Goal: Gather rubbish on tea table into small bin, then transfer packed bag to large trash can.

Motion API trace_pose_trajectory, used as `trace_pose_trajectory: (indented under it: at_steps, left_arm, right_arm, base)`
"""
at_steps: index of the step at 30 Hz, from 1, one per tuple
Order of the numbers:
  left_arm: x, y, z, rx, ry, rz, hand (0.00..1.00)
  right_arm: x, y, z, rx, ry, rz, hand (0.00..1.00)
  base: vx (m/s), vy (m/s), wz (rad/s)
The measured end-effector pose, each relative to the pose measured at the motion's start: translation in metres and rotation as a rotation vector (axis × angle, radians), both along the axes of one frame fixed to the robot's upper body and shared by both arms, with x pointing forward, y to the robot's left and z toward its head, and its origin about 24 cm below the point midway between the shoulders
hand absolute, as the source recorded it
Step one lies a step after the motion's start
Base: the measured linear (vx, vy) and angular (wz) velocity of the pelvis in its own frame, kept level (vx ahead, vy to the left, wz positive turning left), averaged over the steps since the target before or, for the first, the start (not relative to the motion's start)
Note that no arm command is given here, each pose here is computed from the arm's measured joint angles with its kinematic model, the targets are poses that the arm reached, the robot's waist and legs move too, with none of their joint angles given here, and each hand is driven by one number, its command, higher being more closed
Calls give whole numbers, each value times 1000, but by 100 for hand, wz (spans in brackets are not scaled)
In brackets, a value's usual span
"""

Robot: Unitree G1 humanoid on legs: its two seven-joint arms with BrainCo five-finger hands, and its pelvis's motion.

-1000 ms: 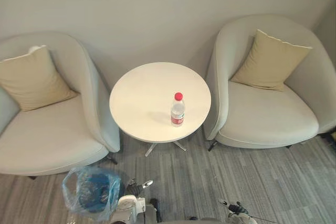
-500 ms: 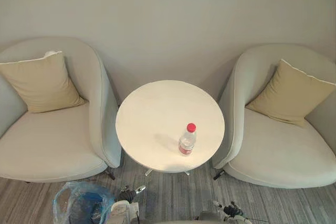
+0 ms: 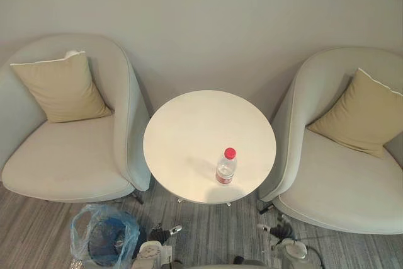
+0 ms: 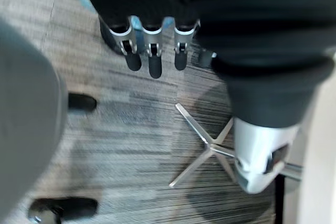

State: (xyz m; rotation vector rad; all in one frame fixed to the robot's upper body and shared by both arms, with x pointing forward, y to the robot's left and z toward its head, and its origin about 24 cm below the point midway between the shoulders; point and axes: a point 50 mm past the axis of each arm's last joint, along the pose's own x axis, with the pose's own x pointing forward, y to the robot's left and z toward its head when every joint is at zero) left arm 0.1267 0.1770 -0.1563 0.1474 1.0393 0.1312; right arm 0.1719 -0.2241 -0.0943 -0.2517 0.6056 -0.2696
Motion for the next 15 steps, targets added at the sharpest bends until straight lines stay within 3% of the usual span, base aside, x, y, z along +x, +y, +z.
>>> trace_pose_trajectory:
  at_steps: [6, 15]
  left_arm:
    - [-7, 4, -1, 36, 10, -81, 0]
    - [-5, 1, 0, 53, -8, -160, 0]
  right_arm:
    - [17, 0, 39, -167, -177, 196, 0]
    - [28, 8, 52, -270, -229, 362, 0]
  base:
    - [-38, 5, 17]
    - [0, 5, 7]
